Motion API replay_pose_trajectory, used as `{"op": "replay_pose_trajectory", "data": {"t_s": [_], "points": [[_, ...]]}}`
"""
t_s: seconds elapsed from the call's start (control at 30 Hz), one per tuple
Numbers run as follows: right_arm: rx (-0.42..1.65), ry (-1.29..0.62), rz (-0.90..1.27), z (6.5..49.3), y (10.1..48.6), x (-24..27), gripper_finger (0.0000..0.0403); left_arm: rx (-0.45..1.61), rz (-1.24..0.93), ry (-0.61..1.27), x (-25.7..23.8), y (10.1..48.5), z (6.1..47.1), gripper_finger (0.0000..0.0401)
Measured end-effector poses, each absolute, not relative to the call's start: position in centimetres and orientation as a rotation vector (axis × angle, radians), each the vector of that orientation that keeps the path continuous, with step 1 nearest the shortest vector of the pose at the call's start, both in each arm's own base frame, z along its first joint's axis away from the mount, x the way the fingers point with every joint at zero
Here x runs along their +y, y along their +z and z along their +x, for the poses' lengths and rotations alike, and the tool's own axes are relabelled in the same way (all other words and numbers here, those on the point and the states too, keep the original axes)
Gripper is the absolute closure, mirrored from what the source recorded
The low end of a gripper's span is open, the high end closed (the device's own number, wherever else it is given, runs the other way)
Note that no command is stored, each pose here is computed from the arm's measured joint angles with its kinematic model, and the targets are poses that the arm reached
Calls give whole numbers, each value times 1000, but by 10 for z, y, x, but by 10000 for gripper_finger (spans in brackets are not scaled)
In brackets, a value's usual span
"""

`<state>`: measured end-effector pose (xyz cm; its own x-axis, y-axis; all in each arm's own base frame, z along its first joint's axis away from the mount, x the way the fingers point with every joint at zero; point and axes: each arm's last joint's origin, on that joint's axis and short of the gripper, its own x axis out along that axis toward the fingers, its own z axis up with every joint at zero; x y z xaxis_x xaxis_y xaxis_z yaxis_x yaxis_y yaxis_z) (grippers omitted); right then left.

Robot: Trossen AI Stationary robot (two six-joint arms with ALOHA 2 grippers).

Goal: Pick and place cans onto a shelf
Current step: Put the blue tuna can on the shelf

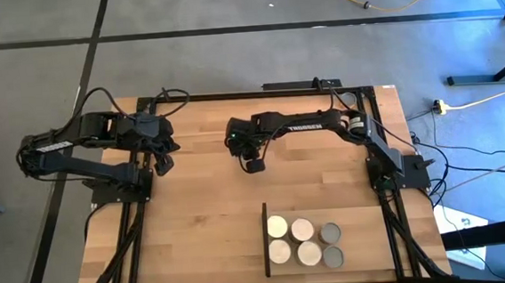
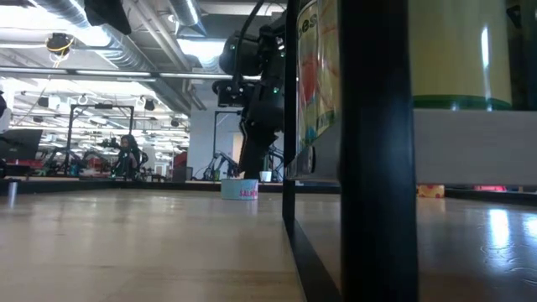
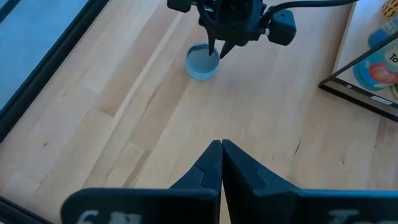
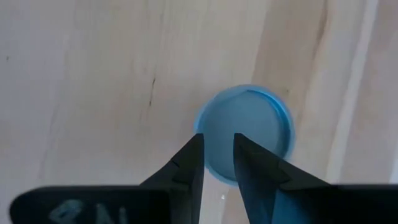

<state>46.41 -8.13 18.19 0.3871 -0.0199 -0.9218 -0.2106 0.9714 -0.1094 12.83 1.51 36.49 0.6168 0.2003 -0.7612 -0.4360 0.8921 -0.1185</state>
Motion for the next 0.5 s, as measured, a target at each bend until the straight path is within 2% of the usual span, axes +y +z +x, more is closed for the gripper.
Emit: {"op": "replay_pose_trajectory", "data": {"t_s": [0.5], "points": [[1158,168,-187,464,180,-80,315,830,-306,375,15,365,128,401]]}}
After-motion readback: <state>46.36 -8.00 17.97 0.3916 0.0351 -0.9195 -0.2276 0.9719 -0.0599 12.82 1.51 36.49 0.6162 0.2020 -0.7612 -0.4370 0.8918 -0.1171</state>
